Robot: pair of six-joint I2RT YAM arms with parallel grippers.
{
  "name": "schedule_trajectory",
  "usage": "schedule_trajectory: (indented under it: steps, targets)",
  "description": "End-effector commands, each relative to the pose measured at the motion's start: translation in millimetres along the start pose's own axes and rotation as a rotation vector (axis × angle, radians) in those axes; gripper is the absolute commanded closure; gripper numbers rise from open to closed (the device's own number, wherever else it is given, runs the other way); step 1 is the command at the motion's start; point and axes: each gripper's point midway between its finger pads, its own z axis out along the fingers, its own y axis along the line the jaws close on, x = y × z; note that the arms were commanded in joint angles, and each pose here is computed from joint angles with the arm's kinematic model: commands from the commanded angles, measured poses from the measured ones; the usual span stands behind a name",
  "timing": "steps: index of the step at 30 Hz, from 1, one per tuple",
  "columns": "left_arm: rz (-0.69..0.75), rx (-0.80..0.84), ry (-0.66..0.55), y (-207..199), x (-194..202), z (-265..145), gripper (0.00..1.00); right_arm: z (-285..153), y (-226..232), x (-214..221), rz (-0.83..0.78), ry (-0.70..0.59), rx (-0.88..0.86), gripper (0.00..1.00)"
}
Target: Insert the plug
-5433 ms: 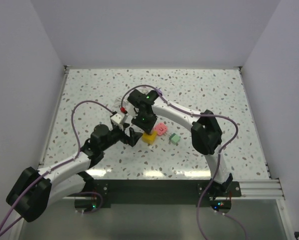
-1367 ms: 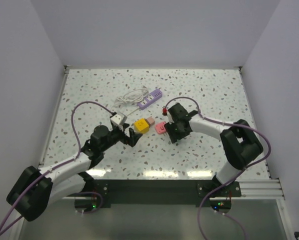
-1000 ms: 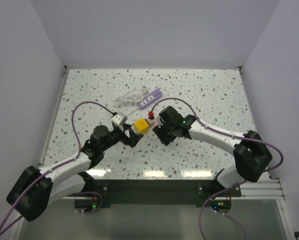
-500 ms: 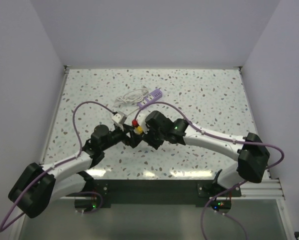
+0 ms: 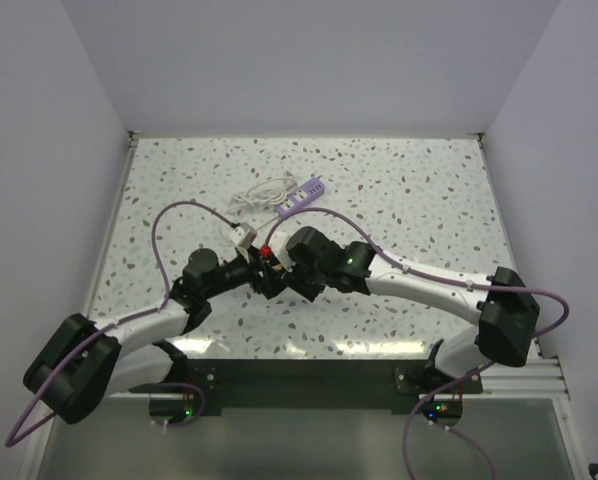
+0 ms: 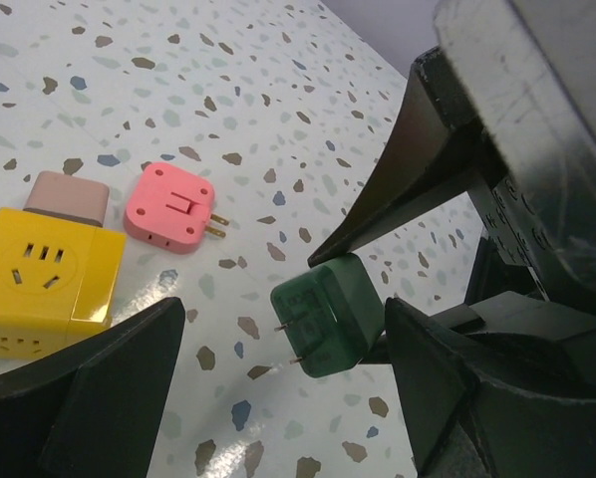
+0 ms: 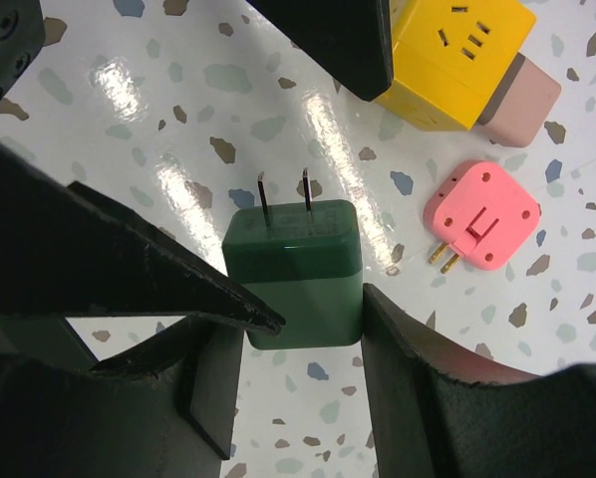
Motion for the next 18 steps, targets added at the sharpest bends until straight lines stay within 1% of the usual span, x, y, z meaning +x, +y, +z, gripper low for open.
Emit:
schedule_trajectory:
  steps: [1,5,9,10,12,13,18]
  targets:
    - [0.014,0.098,-0.020,-18,-8,2,0.14,-20,-15,-28,-0.002,-0.110,0.067,0.93]
    - [-0.003,0.133,-0.002,-23,-4,3,0.19,-31,-22,-35,-0.007,-0.145,0.101,0.93]
    - [-0.010,0.175,-0.011,-30,-6,4,0.24,-34,-23,-38,-0.018,-0.171,0.099,0.93]
    - [-0.011,0.188,-0.009,-32,-6,4,0.30,-35,-23,-40,-0.019,-0.180,0.099,0.92]
    - [-0.013,0.203,-0.012,-34,-8,4,0.36,-34,-24,-38,-0.020,-0.179,0.108,0.93]
    - [-0.014,0.210,-0.007,-35,-6,4,0.40,-35,-24,-40,-0.022,-0.184,0.111,0.92]
    - [-0.033,0.261,-0.010,-43,-6,5,0.43,-40,-16,-46,-0.043,-0.241,0.073,0.91]
